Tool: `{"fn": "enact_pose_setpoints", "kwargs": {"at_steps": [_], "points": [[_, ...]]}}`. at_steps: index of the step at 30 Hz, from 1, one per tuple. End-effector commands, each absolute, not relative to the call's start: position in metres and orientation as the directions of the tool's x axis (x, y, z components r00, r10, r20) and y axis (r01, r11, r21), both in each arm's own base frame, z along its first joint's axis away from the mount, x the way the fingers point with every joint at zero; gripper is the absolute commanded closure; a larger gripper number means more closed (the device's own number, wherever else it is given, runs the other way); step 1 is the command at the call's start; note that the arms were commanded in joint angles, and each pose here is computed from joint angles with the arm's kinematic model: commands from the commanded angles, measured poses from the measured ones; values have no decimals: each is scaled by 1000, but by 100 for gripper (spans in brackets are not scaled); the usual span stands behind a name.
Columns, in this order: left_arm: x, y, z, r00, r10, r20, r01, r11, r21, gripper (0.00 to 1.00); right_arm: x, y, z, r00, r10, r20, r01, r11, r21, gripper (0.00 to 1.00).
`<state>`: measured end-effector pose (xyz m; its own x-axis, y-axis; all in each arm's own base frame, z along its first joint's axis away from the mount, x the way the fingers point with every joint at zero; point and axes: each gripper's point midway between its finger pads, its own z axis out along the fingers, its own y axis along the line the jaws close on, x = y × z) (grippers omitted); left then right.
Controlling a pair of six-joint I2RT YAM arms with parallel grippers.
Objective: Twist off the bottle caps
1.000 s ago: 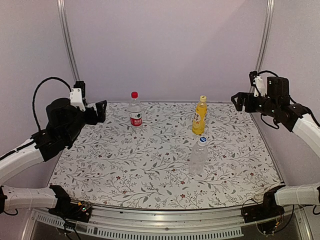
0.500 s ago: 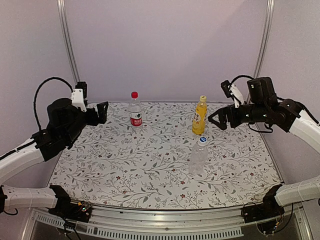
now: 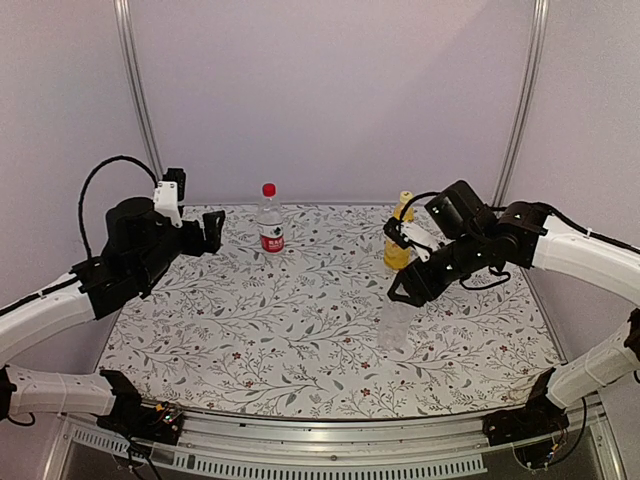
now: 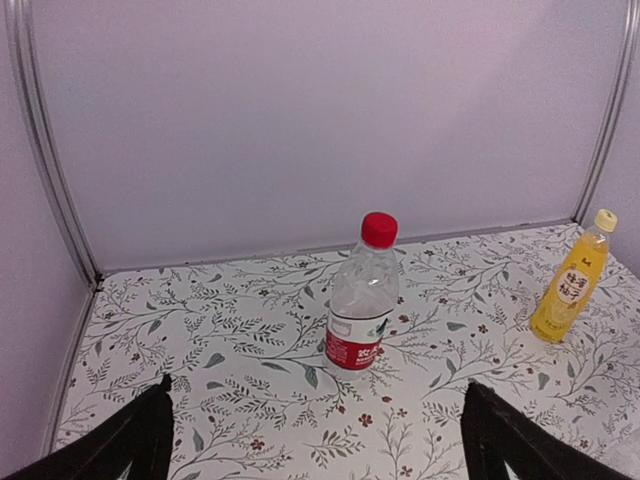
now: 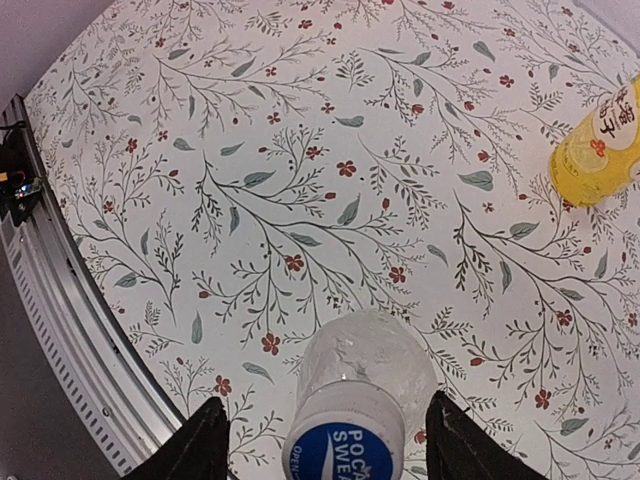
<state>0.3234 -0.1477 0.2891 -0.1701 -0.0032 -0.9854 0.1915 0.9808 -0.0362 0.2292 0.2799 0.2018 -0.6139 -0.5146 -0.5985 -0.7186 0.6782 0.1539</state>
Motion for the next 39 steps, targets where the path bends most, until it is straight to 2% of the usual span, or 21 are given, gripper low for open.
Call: {"fn": "enact_pose_setpoints", "kwargs": {"at_steps": [1, 5, 10, 19, 23, 26, 27, 34, 39], "points": [[322, -157, 291, -174, -5, -985, 223, 974, -44, 0, 232, 282, 205, -620, -520, -587, -714, 685, 146, 40], [322, -157, 289, -176, 4, -984, 224, 974, -36, 0, 231, 285, 205, -622, -521, -584, -717, 679, 157, 49], [322, -157, 287, -180, 5, -984, 225, 974, -36, 0, 230, 284, 207, -626, -518, -582, -712, 684, 158, 55], [321, -162, 286, -185, 5, -983, 246, 968, -41, 0, 234, 279, 209, -629, -519, -578, -699, 704, 128, 72], [316, -177, 287, -184, 23, -983, 313, 949, -36, 0, 237, 283, 216, -615, -523, -590, -710, 693, 125, 84], [306, -200, 287, -178, 53, -983, 413, 911, -25, 0, 242, 294, 233, -575, -507, -642, -734, 666, 132, 98], [302, -209, 286, -174, 65, -983, 453, 891, -21, 0, 244, 300, 241, -559, -496, -665, -745, 652, 140, 100], [256, -280, 273, -123, 170, -978, 746, 665, 22, 0, 257, 339, 297, -434, -418, -798, -821, 548, 159, 100], [229, -305, 270, -52, 172, -984, 853, 519, 46, 0, 267, 362, 324, -389, -370, -844, -847, 504, 169, 100]]}}
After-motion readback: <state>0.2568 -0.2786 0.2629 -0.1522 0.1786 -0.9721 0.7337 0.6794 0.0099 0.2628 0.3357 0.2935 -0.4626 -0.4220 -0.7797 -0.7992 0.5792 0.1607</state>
